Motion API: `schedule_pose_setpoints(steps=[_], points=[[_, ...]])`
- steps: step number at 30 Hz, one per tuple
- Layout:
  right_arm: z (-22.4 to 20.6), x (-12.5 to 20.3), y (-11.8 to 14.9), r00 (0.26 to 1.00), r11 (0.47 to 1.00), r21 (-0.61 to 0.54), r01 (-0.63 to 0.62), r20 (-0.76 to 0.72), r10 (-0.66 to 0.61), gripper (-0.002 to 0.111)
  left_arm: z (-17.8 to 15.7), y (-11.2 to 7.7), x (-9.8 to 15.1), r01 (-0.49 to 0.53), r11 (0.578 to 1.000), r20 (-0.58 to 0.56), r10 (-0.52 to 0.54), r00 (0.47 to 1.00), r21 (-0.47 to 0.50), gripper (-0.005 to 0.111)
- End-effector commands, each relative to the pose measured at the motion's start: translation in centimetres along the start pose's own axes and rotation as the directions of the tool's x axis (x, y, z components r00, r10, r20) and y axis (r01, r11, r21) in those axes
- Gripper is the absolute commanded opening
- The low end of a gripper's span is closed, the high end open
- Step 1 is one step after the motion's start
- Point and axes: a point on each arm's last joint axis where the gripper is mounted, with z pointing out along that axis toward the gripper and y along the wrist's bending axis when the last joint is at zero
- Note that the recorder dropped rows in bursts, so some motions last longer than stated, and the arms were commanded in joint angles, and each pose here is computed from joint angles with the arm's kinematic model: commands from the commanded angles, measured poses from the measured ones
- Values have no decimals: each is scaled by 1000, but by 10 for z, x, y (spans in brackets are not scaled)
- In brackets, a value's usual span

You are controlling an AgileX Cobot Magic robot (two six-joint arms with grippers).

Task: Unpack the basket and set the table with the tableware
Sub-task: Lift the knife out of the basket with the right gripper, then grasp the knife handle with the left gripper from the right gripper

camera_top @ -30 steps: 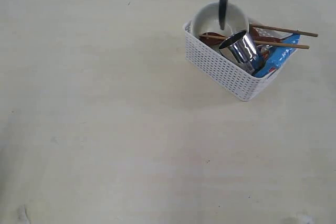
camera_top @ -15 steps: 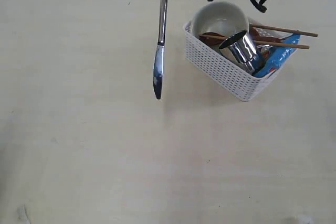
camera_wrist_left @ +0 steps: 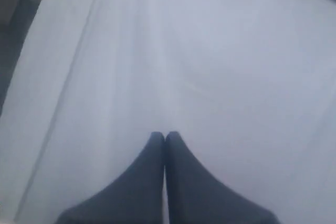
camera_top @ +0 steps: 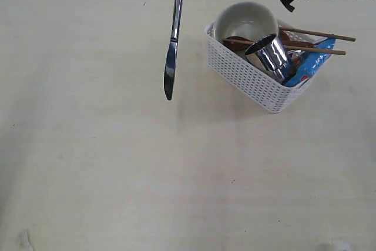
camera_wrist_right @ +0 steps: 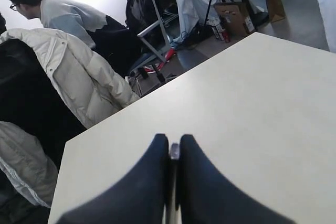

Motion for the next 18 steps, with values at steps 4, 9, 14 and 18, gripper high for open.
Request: schedule_pose_setpoints(steps=[4, 9, 14, 18], points=[[-1, -5, 3, 1000, 1000, -11, 7, 24, -7, 0, -1, -6, -53, 67, 997, 418, -76, 905, 36, 0], [-1, -5, 3, 1000, 1000, -11, 5, 24, -5, 0, 61, -26, -75, -75, 997, 141, 73, 987, 5, 0], [-1, -5, 3, 1000, 1000, -12, -11, 24, 11, 0, 147, -20, -21, -151, 986, -545, 91, 834, -66, 0], [-1, -5, 2, 1000, 1000, -4, -11, 24, 11, 0, 178, -20, 33, -192, 981, -800, 95, 592, -25, 0]])
